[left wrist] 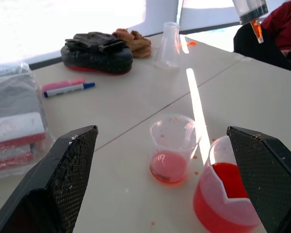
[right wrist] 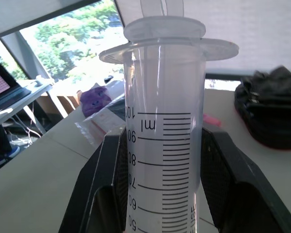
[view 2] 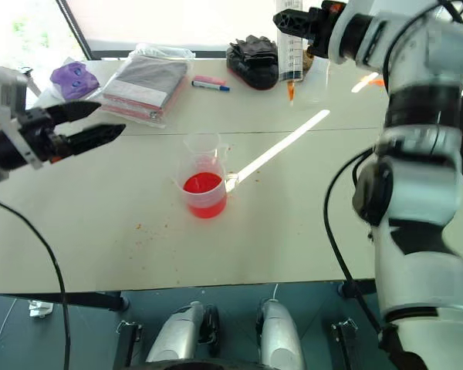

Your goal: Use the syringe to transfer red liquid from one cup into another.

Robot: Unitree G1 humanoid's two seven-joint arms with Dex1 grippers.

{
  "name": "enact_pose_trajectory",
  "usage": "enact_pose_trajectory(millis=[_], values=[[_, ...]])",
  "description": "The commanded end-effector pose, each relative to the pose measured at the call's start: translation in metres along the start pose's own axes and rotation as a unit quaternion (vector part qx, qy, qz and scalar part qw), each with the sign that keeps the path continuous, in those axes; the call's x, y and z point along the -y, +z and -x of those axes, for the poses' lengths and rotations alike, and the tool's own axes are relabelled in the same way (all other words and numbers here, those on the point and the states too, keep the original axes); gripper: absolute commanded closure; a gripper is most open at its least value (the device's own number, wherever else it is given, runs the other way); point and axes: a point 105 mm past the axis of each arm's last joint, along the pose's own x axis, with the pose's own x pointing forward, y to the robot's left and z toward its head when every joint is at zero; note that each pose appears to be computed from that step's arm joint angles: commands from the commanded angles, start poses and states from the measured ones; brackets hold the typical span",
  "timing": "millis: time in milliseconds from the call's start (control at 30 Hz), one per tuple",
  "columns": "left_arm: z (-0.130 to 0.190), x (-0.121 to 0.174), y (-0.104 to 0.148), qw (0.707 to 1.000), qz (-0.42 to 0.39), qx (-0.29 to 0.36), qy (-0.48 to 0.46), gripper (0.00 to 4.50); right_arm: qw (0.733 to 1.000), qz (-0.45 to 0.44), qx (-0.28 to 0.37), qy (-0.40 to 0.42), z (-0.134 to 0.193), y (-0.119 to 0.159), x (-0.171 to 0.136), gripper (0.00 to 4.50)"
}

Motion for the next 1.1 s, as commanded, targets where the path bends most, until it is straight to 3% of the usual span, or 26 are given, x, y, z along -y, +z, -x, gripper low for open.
enact_pose_trajectory(millis=[33,133,200,500,800,1100], values=[[-0.018,-0.001,0.008,0.999,-0.032,0.002,-0.04,0.0,0.995,0.061,0.067,0.053,0.003,-0.001,-0.05,3.03],[-0.039,0.0,0.016,0.992,-0.087,-0.012,-0.095,0.0,0.989,0.12,0.043,0.076,-0.007,-0.053,-0.08,3.03],[-0.049,-0.006,0.023,0.987,-0.111,-0.019,-0.111,0.0,0.987,0.11,0.057,0.102,-0.012,-0.069,-0.102,3.03],[-0.071,-0.005,0.047,0.972,-0.159,-0.011,-0.17,0.0,0.98,0.064,0.13,0.136,-0.028,-0.069,-0.147,3.03],[-0.081,0.004,0.06,0.966,-0.171,0.01,-0.193,0.0,0.983,0.074,0.116,0.12,-0.03,-0.089,-0.141,3.03],[-0.053,0.001,0.077,0.955,-0.209,-0.019,-0.212,0.0,0.987,0.083,0.103,0.096,-0.033,-0.11,-0.13,3.03]])
